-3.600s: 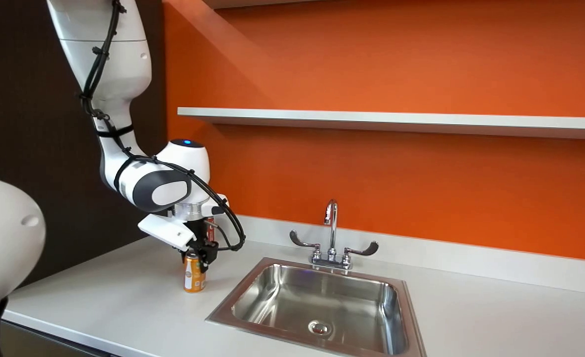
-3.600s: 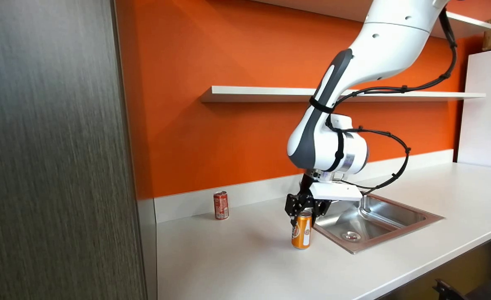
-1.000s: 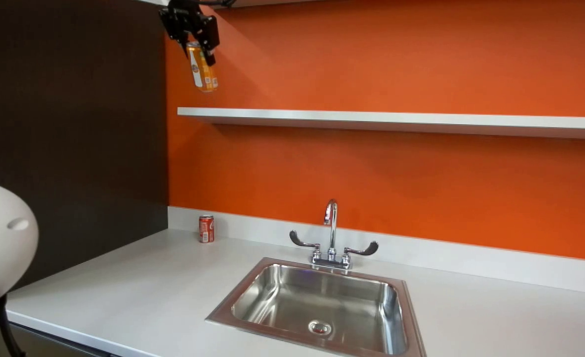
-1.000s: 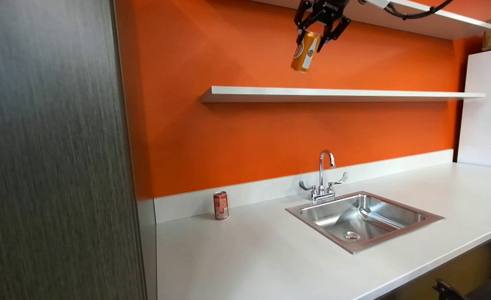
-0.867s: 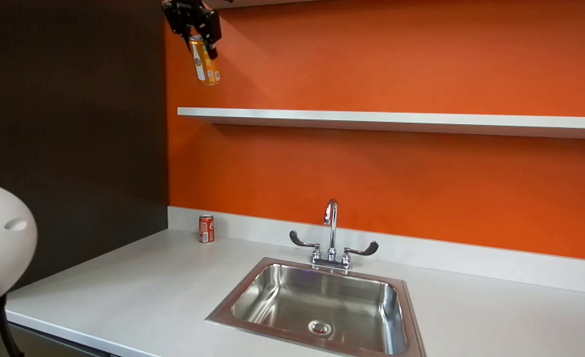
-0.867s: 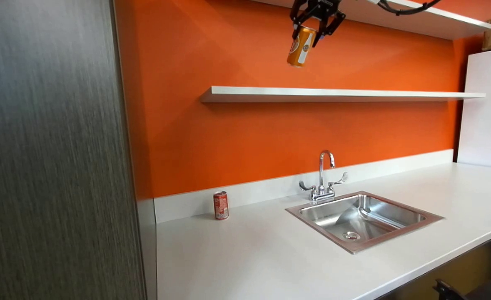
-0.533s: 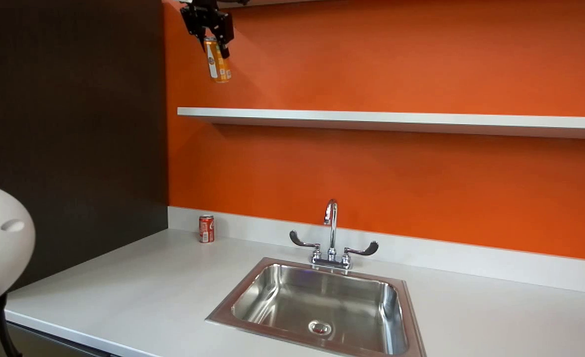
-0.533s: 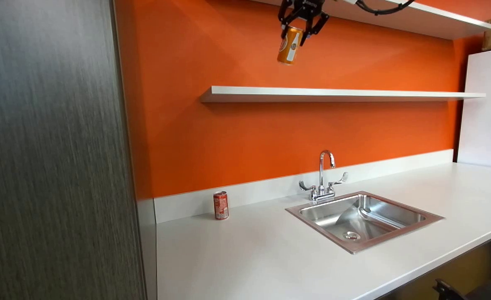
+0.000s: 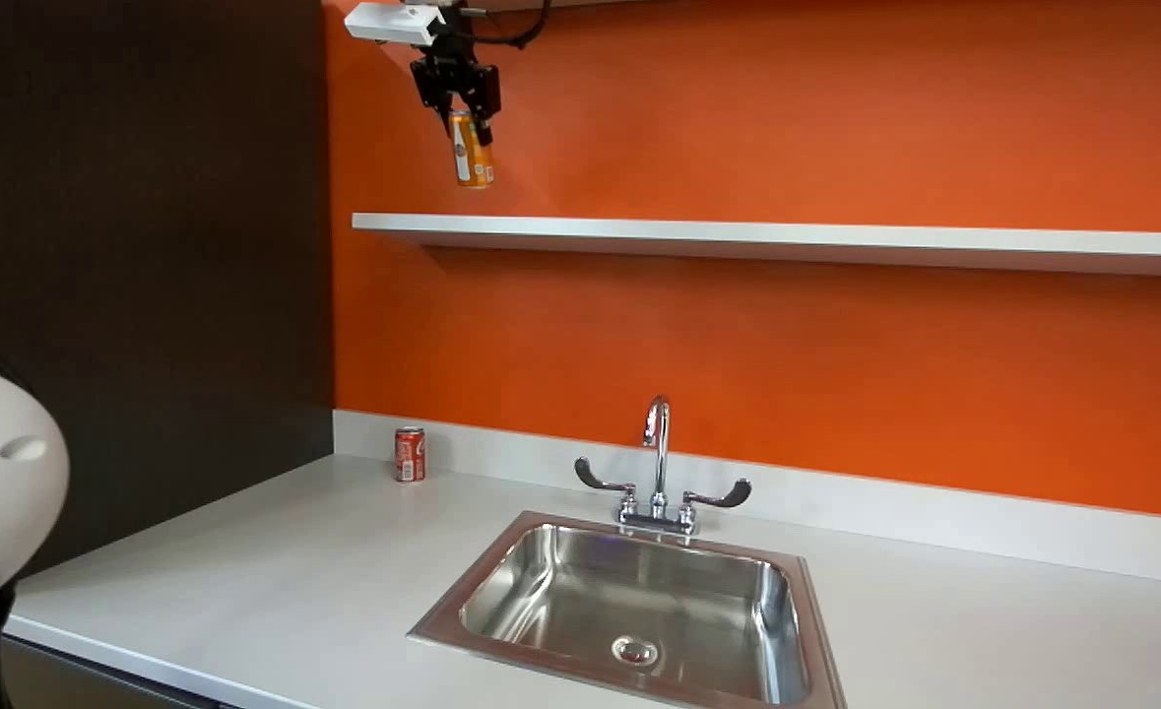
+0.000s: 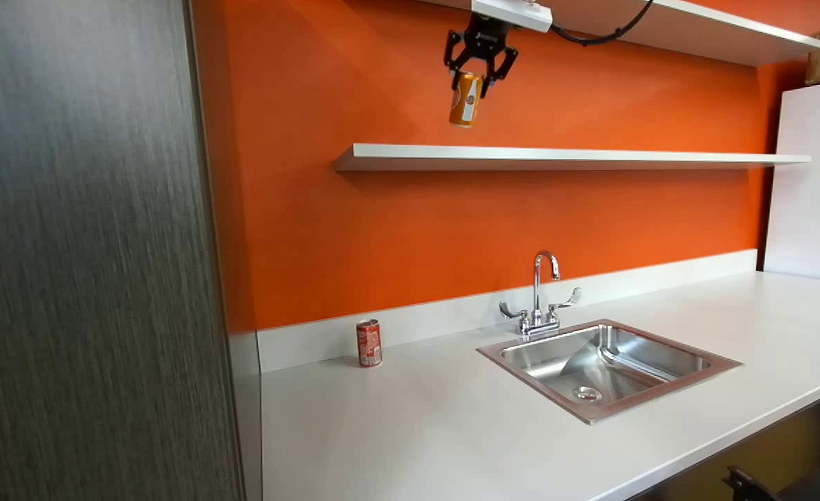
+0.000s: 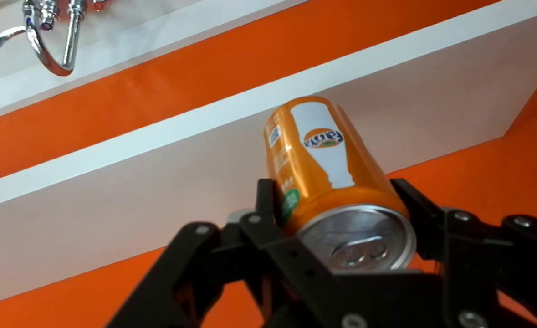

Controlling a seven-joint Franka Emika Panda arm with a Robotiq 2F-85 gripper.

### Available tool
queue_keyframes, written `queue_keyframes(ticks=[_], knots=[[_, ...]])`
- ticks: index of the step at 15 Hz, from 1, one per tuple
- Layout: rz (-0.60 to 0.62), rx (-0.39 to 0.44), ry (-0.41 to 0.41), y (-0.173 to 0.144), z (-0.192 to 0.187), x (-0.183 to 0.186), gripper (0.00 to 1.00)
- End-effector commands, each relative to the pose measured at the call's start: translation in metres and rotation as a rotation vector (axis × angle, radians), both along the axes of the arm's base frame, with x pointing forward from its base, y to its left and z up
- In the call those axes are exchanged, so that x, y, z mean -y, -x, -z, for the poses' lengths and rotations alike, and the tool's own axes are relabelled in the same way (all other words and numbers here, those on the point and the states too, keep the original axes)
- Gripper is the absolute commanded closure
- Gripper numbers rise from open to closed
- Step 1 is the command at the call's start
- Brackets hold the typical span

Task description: Put the orange can on the bottom shelf.

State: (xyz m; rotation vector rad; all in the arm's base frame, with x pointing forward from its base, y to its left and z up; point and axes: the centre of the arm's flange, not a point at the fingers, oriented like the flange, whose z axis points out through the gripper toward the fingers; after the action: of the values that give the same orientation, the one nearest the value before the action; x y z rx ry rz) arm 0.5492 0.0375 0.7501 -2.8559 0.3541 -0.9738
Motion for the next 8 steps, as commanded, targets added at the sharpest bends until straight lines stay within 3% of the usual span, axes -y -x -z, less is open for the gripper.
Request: queue_keyframes(ticks=[1,8], knots=[[0.028,-0.037,0.009,-0.043,-0.012,-0.008,0.6],[0.044,-0.074,0.016,-0.088,0.004,-0.007,0.6]])
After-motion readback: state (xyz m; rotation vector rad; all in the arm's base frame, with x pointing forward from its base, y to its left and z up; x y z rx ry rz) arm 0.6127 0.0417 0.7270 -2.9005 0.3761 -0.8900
